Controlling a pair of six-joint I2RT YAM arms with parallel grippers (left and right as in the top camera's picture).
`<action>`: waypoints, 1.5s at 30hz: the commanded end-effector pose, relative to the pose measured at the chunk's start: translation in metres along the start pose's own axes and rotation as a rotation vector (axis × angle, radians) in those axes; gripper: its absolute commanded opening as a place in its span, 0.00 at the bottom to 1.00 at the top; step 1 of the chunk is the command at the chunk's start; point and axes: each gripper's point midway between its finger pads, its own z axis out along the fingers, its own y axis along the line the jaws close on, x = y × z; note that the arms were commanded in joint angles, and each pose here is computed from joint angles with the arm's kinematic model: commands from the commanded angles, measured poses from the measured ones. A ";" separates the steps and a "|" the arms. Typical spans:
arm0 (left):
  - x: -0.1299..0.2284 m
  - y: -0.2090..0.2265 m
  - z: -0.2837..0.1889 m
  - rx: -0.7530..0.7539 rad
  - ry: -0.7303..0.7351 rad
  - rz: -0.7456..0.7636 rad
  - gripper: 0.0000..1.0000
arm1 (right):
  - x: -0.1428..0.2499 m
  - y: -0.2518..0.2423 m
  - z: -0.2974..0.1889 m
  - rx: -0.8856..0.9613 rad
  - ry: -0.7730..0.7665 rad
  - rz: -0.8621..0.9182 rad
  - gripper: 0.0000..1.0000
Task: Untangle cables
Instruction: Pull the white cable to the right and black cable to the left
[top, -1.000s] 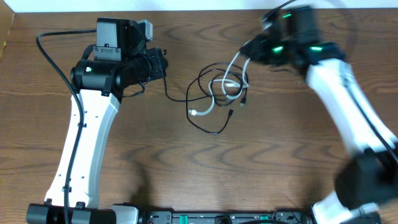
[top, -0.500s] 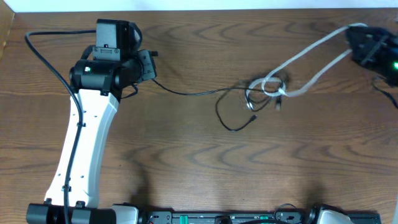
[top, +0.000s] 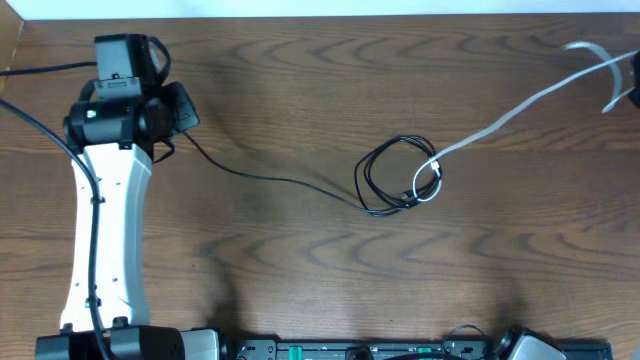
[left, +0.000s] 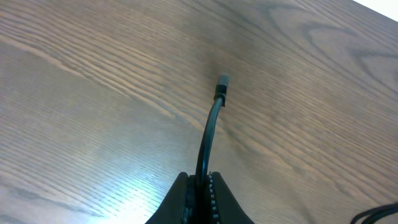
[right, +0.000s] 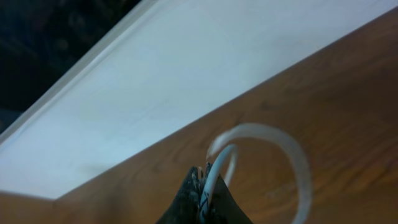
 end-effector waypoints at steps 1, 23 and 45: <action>-0.006 0.004 -0.002 -0.019 -0.016 0.022 0.07 | -0.021 -0.006 0.000 0.010 -0.072 0.000 0.01; -0.019 0.077 -0.011 -0.321 -0.073 -0.030 0.08 | -0.160 -0.033 -0.097 0.132 -0.597 -0.008 0.01; 0.014 -0.027 -0.009 0.281 0.080 0.203 0.17 | -0.036 -0.059 0.070 -0.015 0.045 0.068 0.01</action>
